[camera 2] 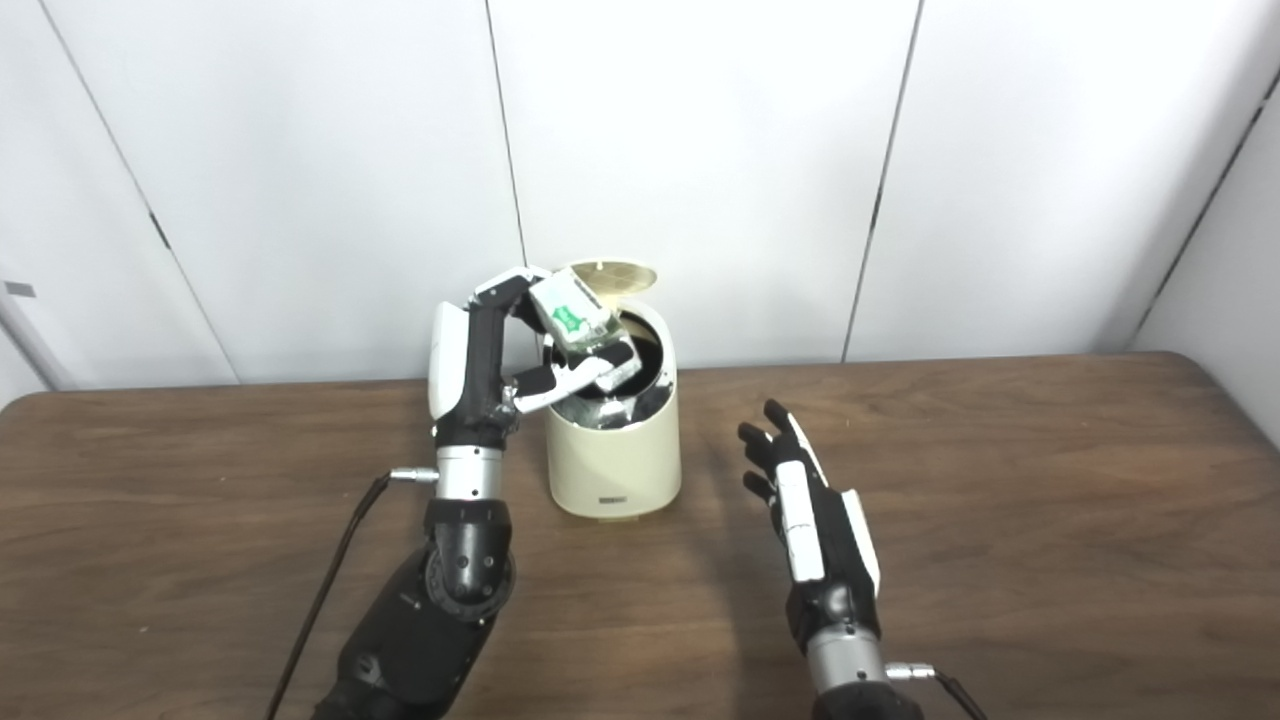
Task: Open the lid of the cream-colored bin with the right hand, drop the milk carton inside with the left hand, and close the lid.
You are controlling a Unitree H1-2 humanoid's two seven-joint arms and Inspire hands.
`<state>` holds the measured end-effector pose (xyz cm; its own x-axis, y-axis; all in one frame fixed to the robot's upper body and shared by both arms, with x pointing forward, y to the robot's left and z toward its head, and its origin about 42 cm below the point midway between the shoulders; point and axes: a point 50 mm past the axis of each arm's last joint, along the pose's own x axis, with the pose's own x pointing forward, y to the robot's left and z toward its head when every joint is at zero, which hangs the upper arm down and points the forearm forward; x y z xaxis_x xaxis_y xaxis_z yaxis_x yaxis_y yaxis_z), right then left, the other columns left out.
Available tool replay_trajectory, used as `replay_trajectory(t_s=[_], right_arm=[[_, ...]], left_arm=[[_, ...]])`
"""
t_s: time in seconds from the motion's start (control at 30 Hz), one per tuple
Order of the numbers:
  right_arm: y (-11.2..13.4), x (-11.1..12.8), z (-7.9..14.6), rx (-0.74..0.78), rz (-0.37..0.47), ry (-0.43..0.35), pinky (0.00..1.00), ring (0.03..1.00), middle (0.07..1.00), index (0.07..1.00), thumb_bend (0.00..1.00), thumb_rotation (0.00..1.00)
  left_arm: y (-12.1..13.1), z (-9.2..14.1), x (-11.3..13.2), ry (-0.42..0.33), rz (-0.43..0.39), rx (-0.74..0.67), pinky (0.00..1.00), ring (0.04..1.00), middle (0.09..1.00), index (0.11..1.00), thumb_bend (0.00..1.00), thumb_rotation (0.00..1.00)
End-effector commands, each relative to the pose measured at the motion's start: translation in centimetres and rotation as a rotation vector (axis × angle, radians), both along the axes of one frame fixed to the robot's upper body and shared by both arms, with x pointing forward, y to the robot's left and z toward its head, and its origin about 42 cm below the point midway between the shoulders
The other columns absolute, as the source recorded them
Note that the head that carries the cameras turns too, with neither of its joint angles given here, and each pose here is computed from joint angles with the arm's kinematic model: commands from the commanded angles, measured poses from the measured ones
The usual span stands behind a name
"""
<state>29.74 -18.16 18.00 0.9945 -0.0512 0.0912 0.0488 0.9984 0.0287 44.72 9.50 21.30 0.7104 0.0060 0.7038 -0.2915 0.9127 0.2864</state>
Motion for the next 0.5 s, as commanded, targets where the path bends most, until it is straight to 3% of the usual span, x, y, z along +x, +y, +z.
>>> replay_trajectory(t_s=[0.0, 0.47], right_arm=[[0.4, 0.2, 1.9, -0.004, 0.023, -0.083, 0.86, 0.892, 0.862, 0.915, 0.58, 1.0], [-0.9, 0.1, 1.5, 0.021, 0.017, -0.082, 0.9, 0.918, 0.868, 0.944, 0.63, 1.0]], left_arm=[[-0.7, 3.7, 0.8, -0.162, -0.005, -0.046, 0.43, 0.456, 0.502, 0.465, 0.48, 0.0], [-0.1, 3.0, 0.8, -0.278, 0.005, 0.065, 0.43, 0.453, 0.508, 0.464, 0.48, 0.0]])
